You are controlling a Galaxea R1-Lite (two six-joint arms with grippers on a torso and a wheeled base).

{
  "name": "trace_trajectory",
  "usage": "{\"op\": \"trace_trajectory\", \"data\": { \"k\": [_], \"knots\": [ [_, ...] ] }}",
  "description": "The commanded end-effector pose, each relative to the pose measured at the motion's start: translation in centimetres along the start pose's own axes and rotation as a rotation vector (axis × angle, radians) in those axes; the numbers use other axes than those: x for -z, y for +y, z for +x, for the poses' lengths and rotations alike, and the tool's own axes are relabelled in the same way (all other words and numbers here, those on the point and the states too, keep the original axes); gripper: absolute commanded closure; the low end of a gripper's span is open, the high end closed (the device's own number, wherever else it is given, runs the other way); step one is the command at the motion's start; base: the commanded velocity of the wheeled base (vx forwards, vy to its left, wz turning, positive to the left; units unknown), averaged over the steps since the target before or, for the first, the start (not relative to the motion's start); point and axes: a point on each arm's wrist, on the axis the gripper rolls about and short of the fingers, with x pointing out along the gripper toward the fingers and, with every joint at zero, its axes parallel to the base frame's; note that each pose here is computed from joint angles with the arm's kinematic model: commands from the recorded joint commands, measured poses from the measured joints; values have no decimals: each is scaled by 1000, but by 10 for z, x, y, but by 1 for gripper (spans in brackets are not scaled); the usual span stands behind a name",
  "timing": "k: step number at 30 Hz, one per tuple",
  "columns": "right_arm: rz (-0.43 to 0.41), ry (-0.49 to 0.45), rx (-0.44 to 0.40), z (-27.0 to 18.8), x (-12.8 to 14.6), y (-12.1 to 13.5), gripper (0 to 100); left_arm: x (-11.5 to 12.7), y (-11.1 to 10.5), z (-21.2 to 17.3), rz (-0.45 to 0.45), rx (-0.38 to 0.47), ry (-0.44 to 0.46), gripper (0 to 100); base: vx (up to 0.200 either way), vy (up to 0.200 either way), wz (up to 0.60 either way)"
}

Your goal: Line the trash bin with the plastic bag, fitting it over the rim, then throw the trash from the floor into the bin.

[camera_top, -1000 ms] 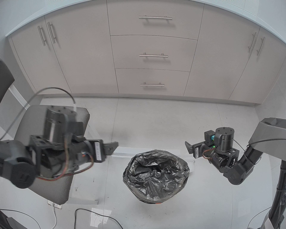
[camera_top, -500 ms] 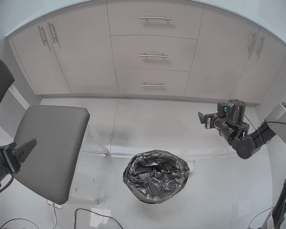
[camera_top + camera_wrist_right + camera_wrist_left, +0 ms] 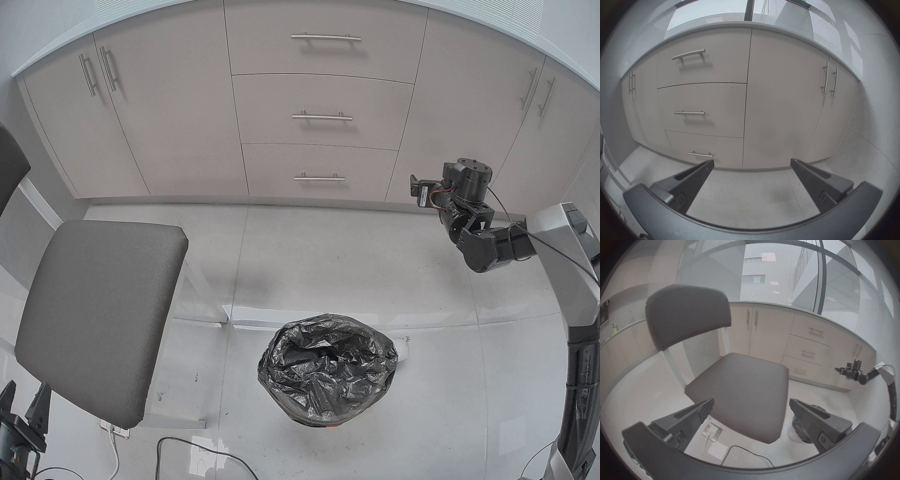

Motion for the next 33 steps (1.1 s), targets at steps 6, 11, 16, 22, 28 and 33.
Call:
{"op": "trace_trajectory", "data": {
  "k": [6, 11, 16, 22, 28, 33],
  "knots": [
    [-31, 76, 8, 24, 55, 15, 0, 47, 14, -18, 16, -191, -199, 0, 0, 0, 0],
    [-26, 76, 8, 24, 55, 15, 0, 46, 14, -18, 20, -201, -206, 0, 0, 0, 0],
    [-21, 83, 8, 23, 57, 14, 0, 47, 14, -19, 13, -184, -210, 0, 0, 0, 0],
    [-29, 88, 7, 29, 69, 18, 0, 48, 15, -21, 5, -175, -237, 0, 0, 0, 0],
    [-67, 71, 59, 53, 98, 24, 0, 48, 15, -21, -2, -174, -239, 0, 0, 0, 0],
    [-307, 385, 64, 47, 213, 19, 0, 48, 15, -21, -26, -172, -241, 0, 0, 0, 0]
  ]
}}
